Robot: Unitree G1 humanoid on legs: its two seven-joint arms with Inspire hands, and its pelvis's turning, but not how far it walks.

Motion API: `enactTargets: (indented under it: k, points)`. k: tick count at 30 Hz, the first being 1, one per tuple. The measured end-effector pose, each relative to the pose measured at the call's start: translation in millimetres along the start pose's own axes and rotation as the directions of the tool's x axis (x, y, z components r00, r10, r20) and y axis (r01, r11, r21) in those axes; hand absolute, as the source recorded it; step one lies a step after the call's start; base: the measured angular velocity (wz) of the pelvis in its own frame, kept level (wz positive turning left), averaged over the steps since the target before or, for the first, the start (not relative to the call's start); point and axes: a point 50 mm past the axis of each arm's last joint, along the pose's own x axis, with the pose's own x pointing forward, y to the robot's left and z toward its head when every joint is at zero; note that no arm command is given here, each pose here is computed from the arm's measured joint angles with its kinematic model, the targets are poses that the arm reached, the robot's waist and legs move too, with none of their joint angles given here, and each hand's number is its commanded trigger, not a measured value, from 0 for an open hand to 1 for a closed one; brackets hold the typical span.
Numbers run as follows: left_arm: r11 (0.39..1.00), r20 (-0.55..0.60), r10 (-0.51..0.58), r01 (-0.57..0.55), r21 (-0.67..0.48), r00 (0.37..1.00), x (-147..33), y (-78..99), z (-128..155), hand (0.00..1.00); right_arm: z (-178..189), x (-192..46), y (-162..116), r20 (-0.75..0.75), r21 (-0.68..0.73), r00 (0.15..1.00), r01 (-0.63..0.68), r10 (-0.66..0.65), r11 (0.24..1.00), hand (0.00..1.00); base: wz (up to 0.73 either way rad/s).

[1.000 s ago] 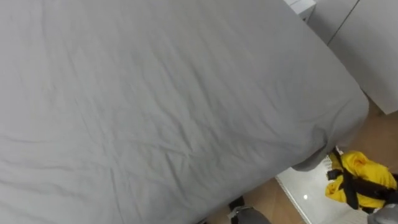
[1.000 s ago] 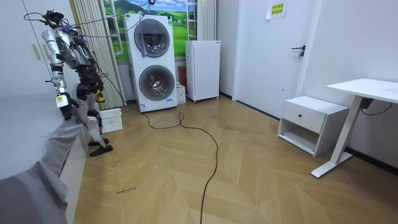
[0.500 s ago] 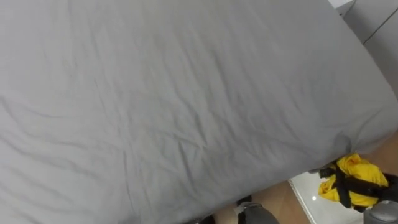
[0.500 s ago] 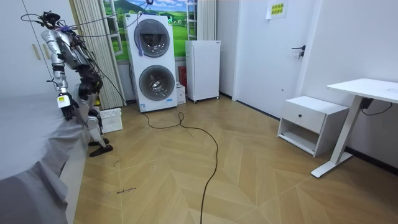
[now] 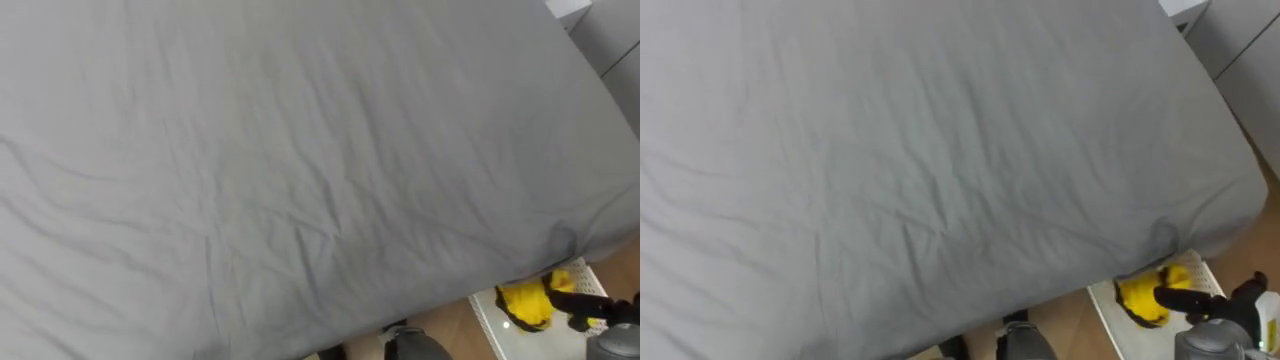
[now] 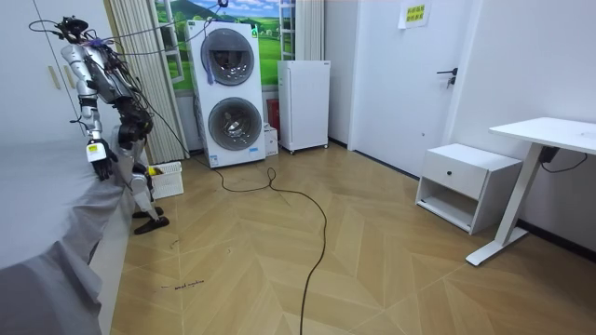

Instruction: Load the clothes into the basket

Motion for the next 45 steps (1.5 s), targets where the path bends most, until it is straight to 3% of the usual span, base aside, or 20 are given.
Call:
enactTargets:
  k: [12,19,27,33,45]
  points:
    - [1.0,0.015,0.006,-0.006,-0.008,1.0,0.0,2.7,-1,0.0,-9,-1,-2,-0.019,-0.011,1.0,0.007,-0.007,1.0,0.0,0.02]
    - [1.0,-0.002,0.02,-0.02,0.0,1.0,-0.4,8.7,-10,0.0,-31,-6,-3,-0.074,-0.029,0.997,0.0,-0.002,1.0,0.0,0.06]
    - [0.992,-0.009,0.064,-0.063,0.112,0.998,-3.6,22.1,-30,0.0,-75,-26,3,-0.146,-0.087,0.984,-0.116,0.102,0.989,0.0,0.2]
    - [0.975,-0.01,0.117,-0.113,0.19,0.993,-5.7,25.7,-41,0.0,-105,-50,25,-0.206,-0.163,0.936,-0.32,0.285,0.933,0.0,0.26]
    - [0.968,0.005,0.201,-0.199,0.156,0.98,-7.7,23.0,-46,0.0,-136,-64,23,-0.351,-0.176,0.888,-0.375,0.298,0.91,0.0,0.18]
